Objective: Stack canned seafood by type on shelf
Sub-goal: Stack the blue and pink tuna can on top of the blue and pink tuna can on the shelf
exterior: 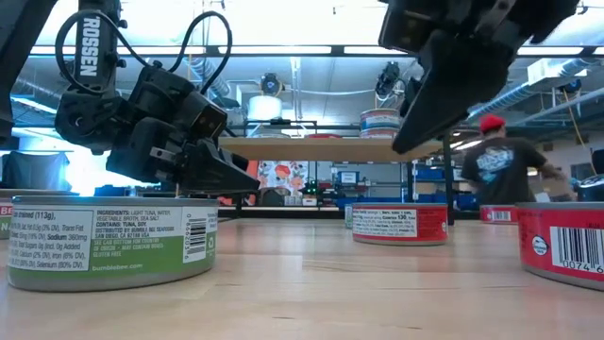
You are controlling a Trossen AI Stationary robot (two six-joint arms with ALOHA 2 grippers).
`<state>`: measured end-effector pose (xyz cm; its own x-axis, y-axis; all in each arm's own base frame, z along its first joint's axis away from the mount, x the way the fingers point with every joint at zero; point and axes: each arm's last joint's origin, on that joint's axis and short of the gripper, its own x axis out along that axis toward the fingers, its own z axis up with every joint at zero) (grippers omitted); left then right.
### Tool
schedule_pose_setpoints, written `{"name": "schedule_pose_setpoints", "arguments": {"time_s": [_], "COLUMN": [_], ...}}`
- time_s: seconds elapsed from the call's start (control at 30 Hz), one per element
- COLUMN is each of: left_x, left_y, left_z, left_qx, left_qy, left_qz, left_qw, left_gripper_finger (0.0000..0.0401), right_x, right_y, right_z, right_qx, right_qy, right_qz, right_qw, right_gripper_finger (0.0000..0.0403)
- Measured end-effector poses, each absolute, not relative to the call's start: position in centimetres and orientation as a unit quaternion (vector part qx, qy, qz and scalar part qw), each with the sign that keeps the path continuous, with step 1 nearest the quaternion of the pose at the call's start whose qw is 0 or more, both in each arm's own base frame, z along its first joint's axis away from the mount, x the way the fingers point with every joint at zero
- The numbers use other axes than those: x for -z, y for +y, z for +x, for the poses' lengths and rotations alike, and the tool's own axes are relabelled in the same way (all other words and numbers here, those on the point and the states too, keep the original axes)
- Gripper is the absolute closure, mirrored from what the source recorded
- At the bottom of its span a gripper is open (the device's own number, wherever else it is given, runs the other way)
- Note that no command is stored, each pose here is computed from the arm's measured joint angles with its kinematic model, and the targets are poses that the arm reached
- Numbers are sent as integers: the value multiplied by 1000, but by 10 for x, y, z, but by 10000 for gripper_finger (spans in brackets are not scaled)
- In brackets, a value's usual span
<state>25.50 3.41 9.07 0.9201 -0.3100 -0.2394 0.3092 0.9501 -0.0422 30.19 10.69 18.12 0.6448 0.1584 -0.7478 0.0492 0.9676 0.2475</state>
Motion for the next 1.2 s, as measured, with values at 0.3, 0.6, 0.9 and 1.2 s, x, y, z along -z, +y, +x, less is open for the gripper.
{"name": "schedule_pose_setpoints", "arguments": {"time_s": [0.3, 0.6, 0.9, 1.2], "left_x": [-91, -90, -89, -89], "left_y": [33, 33, 33, 33], "left_z": [257, 256, 256, 256], "left_qx": [158, 158, 157, 157], "left_qy": [122, 128, 135, 137], "left_qz": [-5, -8, -11, -13], "left_qw": [980, 979, 978, 978], "left_gripper_finger": [400, 400, 400, 400], "right_x": [-163, -158, -158, -193], "right_y": [120, 135, 133, 115], "right_z": [329, 351, 357, 352], "right_qx": [33, 61, 59, 45], "right_qy": [536, 567, 573, 550], "right_qz": [54, -10, -27, -8], "right_qw": [842, 821, 817, 834], "right_gripper_finger": [311, 324, 393, 399]}}
